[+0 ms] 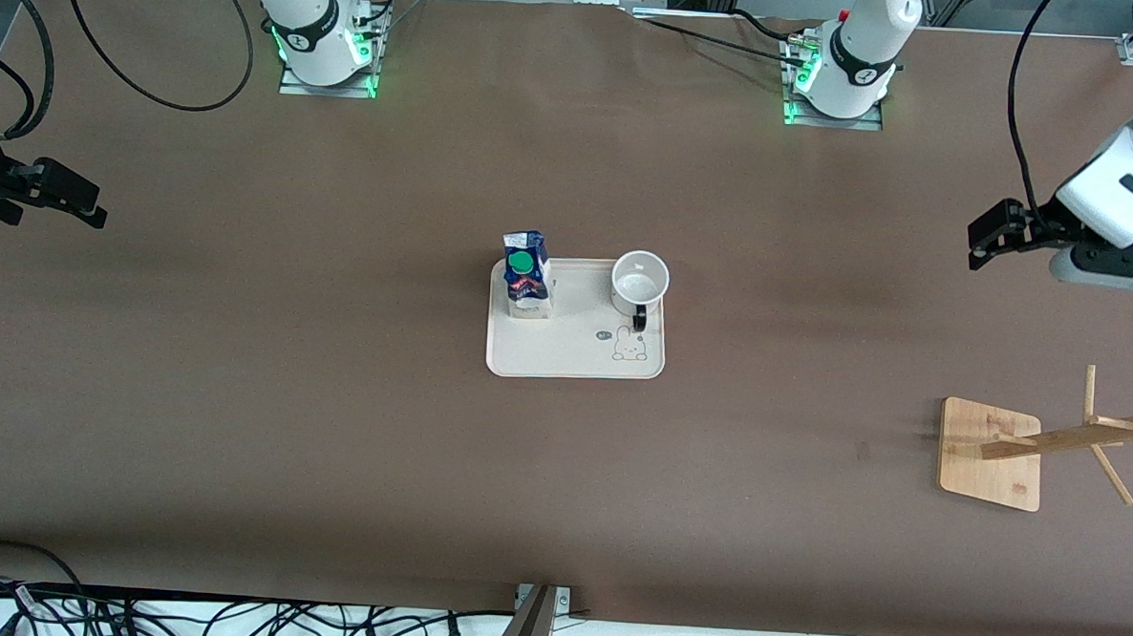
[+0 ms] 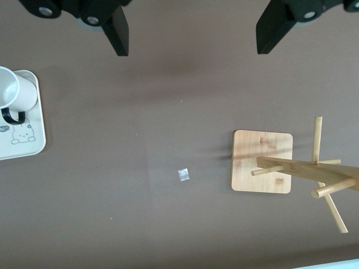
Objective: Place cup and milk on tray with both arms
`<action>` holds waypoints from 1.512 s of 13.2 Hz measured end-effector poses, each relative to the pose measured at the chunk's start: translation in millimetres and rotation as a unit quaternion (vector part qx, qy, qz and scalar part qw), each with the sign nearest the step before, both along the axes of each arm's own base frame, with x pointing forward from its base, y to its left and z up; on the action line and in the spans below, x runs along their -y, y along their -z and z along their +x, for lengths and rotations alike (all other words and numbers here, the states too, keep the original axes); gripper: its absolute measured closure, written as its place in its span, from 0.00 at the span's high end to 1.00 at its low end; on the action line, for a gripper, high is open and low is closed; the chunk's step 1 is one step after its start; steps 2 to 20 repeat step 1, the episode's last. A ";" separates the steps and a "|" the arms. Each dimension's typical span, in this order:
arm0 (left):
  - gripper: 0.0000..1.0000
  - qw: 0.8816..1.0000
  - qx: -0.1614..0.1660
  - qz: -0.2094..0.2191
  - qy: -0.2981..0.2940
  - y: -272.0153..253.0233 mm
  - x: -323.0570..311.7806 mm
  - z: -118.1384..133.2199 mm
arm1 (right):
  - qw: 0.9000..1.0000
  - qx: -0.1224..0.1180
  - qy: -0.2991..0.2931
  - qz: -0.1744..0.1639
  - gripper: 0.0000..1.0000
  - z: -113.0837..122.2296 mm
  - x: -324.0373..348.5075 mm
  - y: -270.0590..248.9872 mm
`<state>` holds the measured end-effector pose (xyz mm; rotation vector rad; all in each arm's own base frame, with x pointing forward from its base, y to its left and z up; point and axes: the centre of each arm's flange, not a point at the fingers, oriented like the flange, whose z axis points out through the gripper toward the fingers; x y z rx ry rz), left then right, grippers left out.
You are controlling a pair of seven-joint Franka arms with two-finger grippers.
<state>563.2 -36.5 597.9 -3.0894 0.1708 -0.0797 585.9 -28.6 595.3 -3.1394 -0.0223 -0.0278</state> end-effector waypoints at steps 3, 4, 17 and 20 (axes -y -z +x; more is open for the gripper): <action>1.00 1.000 -0.014 -0.001 0.002 -2.9 2.6 -7.6 | 1.000 0.000 0.000 0.000 1.00 0.0 0.0 0.0; 1.00 1.000 -0.014 -0.001 0.002 -2.9 2.6 -7.6 | 1.000 0.000 0.000 0.000 1.00 0.0 0.0 0.0; 1.00 1.000 -0.014 -0.001 0.002 -2.9 2.6 -7.6 | 1.000 0.000 0.000 0.000 1.00 0.0 0.0 0.0; 1.00 1.000 -0.014 -0.001 0.002 -2.9 2.6 -7.6 | 1.000 0.000 0.000 0.000 1.00 0.0 0.0 0.0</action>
